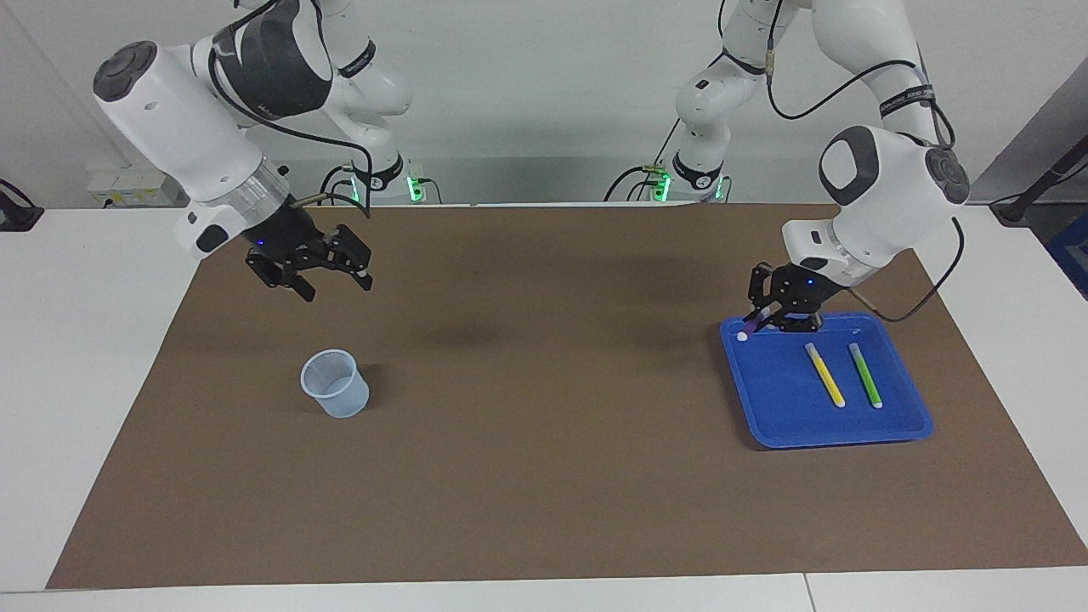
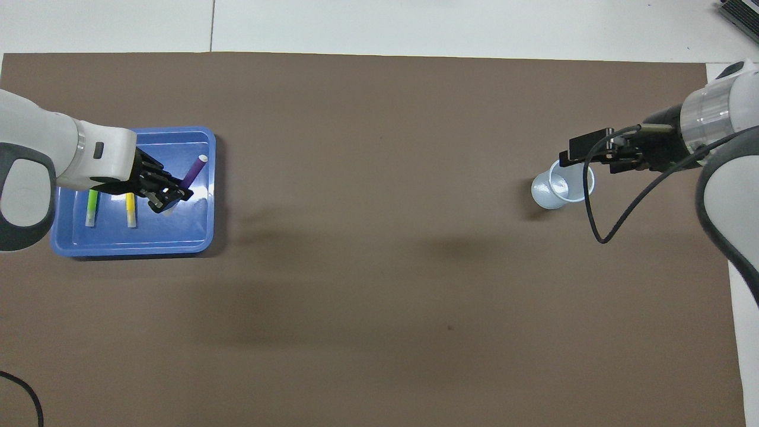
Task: Right arm passes pens to left for tray arrangement
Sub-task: 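Lower the purple pen upright into the tray with the left gripper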
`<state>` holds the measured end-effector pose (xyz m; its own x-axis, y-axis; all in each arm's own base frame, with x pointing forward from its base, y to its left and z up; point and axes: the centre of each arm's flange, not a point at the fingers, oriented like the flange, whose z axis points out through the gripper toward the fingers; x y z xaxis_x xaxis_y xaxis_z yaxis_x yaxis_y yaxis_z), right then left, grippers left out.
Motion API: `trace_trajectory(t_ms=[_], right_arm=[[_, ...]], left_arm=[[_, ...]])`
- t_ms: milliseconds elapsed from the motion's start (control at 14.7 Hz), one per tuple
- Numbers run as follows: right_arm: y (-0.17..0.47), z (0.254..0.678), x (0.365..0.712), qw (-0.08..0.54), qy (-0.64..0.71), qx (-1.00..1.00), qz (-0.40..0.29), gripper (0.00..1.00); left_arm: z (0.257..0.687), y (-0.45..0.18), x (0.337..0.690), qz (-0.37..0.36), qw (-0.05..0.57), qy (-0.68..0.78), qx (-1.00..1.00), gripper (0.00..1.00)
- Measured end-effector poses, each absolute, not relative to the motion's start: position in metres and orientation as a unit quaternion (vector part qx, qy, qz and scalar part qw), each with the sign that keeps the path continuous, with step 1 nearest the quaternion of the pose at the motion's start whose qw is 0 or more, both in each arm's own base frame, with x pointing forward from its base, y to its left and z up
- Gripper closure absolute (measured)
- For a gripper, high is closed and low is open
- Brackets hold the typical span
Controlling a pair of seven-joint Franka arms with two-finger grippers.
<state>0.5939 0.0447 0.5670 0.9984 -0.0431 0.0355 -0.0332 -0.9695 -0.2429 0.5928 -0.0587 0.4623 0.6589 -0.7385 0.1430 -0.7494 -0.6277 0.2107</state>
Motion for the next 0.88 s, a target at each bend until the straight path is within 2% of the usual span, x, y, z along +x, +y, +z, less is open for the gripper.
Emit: trace_trajectory(t_ms=[204, 475, 882], right_arm=[[0.038, 0.578, 0.58, 0.088, 0.013, -0.996, -0.006, 0.0], [0.025, 0.577, 0.576, 0.056, -0.007, -0.998, 0.003, 0.0], [0.017, 0.576, 0.576, 0.049, -0.018, -0.999, 0.007, 0.0]], left_arm=[[0.471, -0.051, 0.59, -0.021, 0.085, -0.32, 0.943, 0.82], [0.465, -0.05, 0.583, -0.059, 0.066, -0.178, 0.98, 0.82], [0.447, -0.06, 0.567, -0.066, 0.028, -0.068, 0.995, 0.82]])
